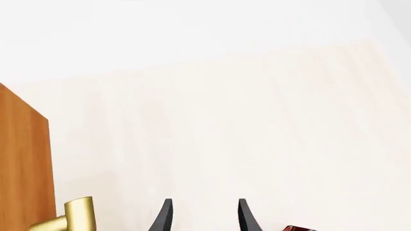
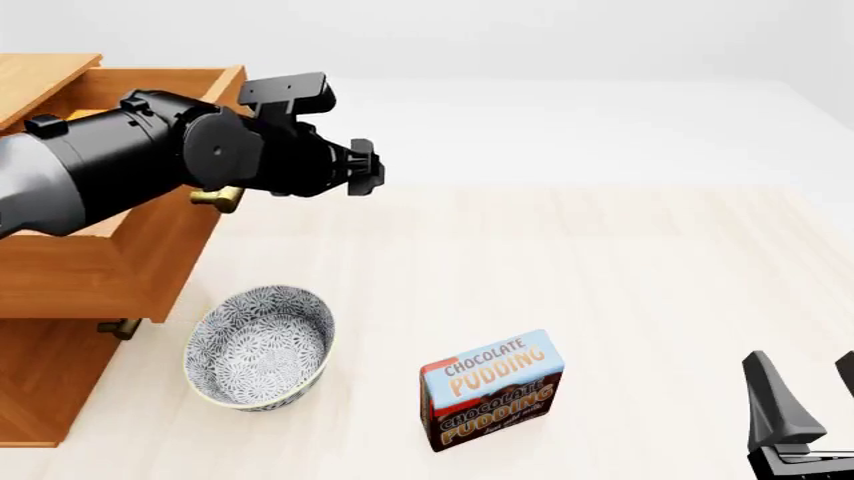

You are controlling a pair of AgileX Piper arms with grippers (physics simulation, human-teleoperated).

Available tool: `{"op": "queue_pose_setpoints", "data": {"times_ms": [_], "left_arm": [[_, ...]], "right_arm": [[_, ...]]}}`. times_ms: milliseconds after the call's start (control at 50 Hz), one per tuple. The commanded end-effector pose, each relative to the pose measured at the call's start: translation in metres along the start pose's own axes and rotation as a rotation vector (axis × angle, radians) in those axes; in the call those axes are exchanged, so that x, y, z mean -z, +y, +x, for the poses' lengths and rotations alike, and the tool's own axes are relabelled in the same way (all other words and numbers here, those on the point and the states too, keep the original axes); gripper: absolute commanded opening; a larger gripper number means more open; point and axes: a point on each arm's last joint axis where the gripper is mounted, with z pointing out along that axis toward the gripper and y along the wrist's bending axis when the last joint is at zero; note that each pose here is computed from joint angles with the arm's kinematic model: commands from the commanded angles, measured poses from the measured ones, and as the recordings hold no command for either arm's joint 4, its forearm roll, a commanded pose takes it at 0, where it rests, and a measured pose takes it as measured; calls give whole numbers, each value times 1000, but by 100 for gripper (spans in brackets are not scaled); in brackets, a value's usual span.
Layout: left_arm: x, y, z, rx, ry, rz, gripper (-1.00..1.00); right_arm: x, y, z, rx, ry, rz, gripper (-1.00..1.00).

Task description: Put the butter at the back in the top drawer of the cabinet and close it.

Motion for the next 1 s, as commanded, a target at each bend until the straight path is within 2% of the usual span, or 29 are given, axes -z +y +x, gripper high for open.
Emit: {"op": "queue_pose_setpoints", "data": {"times_ms": [20,640,1000], "left_arm": [[7,12,2,14,-9,-25,100],[21,49,7,76,-40,-100,100],[19,63,10,108,-47,-131,100]], "right_arm": [[0,0,0,0,0,0,100],[0,0,0,0,0,0,100],[0,0,0,0,0,0,100]]}}
